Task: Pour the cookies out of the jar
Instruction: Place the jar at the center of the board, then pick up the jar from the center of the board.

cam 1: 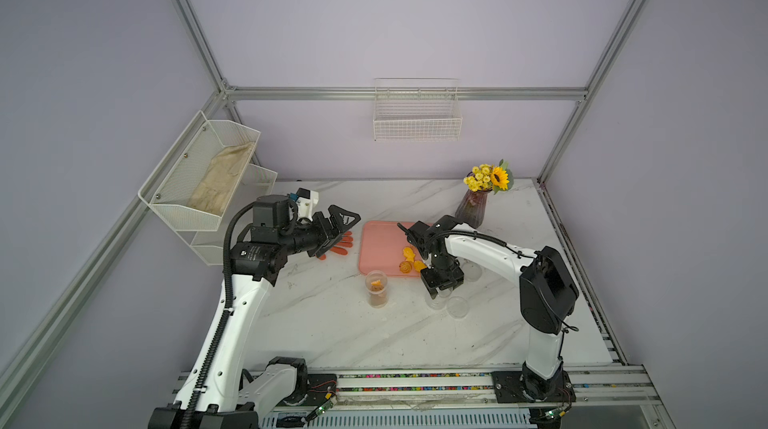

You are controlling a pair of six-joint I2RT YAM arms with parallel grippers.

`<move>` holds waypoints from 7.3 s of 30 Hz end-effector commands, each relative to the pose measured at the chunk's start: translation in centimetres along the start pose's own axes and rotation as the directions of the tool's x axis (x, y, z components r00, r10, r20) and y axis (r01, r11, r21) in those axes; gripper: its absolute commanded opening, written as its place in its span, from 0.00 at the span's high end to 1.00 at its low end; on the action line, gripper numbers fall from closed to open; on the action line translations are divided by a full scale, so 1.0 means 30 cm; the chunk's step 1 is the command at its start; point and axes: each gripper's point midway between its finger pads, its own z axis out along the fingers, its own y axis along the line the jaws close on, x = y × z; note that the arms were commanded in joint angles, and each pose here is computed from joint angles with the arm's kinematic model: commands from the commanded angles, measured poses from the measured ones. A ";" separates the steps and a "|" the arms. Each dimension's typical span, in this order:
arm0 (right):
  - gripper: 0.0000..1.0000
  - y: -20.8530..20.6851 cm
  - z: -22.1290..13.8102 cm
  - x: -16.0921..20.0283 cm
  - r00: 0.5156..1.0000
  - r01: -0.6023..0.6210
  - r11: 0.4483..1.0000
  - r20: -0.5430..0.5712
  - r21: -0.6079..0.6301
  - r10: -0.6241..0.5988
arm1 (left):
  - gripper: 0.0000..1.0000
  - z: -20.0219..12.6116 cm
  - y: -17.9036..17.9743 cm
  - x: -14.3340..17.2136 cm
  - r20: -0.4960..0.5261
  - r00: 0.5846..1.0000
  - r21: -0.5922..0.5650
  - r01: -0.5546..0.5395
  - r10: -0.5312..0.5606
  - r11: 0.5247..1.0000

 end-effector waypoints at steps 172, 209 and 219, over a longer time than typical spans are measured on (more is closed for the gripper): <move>0.40 -0.051 -0.796 -0.211 0.896 0.000 0.576 0.256 -0.817 0.364 | 0.00 0.219 -0.235 0.224 -0.243 0.970 0.354 0.099 -0.011 0.930; 0.43 0.110 -1.040 -0.092 0.894 0.236 0.126 0.266 -0.964 0.361 | 0.00 0.201 -0.426 0.155 -0.423 0.904 0.614 0.244 0.052 0.751; 0.43 0.147 -0.995 -0.032 0.919 0.230 0.115 0.255 -0.966 0.302 | 0.00 0.181 -0.451 0.168 -0.440 0.896 0.614 0.248 0.065 0.749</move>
